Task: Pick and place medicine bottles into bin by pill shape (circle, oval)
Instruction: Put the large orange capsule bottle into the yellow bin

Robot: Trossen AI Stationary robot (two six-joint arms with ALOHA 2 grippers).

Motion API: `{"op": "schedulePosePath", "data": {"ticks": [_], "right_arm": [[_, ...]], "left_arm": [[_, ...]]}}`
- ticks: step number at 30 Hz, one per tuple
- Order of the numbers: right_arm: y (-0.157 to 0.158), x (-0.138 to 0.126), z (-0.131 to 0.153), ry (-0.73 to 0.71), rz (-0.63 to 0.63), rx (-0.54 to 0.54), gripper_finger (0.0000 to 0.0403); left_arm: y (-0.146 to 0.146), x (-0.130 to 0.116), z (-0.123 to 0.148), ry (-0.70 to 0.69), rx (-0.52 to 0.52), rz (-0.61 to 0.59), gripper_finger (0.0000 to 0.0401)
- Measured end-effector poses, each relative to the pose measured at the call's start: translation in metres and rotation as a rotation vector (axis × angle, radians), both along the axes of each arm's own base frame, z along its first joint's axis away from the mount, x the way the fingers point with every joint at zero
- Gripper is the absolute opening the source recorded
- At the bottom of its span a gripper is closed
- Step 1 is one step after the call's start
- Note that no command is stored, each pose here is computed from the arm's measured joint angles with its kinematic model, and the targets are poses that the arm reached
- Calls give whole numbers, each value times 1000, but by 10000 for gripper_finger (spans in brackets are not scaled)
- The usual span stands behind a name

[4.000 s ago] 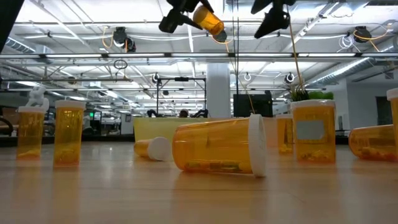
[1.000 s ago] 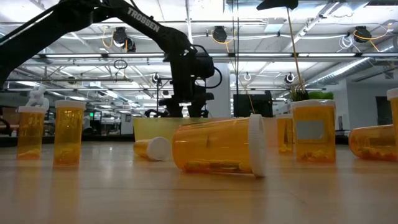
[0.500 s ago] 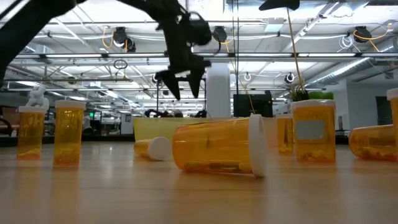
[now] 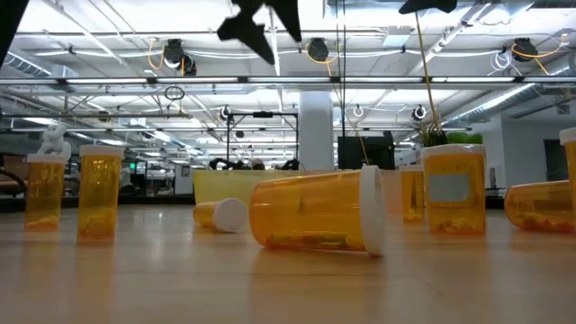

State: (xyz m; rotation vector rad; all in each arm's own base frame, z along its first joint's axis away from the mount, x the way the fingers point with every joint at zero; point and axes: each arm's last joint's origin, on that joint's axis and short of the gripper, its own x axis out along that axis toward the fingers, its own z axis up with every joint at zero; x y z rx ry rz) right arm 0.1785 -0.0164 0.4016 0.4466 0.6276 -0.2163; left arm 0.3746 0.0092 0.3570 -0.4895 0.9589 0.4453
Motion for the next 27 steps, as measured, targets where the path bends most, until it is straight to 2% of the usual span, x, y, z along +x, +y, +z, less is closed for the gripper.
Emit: {"op": "schedulePosePath", "data": {"ticks": [5,9,14,17,23,27], "right_arm": [[5,-3,-3,41,33,14,376],[10,-3,-3,42,36,49,376],[16,-3,-3,39,5,129,376],[19,-2,-3,36,-20,178,376],[26,-2,-3,36,-69,276,376],[31,-2,-3,40,-85,324,376]], "left_arm": [[-64,-1,-4,13,-10,-201,280],[-97,-6,-6,22,-3,-306,274],[-115,-15,-7,61,79,-399,274],[-120,-16,-10,65,125,-502,282],[-130,-7,-30,10,122,-695,319],[-142,-3,-47,-47,146,-777,340]]}}
